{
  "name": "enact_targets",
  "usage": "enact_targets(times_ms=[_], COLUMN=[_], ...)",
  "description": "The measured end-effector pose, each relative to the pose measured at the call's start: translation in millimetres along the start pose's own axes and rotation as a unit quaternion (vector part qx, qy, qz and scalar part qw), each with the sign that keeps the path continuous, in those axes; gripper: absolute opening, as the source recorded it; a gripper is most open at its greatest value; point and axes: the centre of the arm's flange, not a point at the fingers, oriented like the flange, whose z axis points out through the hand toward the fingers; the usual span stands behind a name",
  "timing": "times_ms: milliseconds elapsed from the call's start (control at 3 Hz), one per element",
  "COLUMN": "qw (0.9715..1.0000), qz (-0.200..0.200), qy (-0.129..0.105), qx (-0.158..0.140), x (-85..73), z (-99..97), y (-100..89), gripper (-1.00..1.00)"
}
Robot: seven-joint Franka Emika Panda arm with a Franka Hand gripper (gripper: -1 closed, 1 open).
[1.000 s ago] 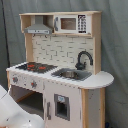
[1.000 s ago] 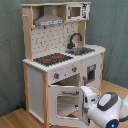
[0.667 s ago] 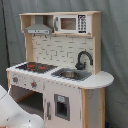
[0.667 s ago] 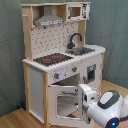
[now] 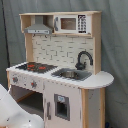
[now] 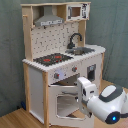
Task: Play with the kitchen
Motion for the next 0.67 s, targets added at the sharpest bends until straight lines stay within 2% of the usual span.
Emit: enact_targets(times_ms=[333, 667], qw=[0.9994, 0.9968], qz=[-0.033, -0.076], qy=[-0.007, -0.023], qx=[-0.008, -0.01], x=[14.5, 21.1], z=[-6.3, -9.6], y=[15.7, 30.7], gripper=[1.0, 1.0])
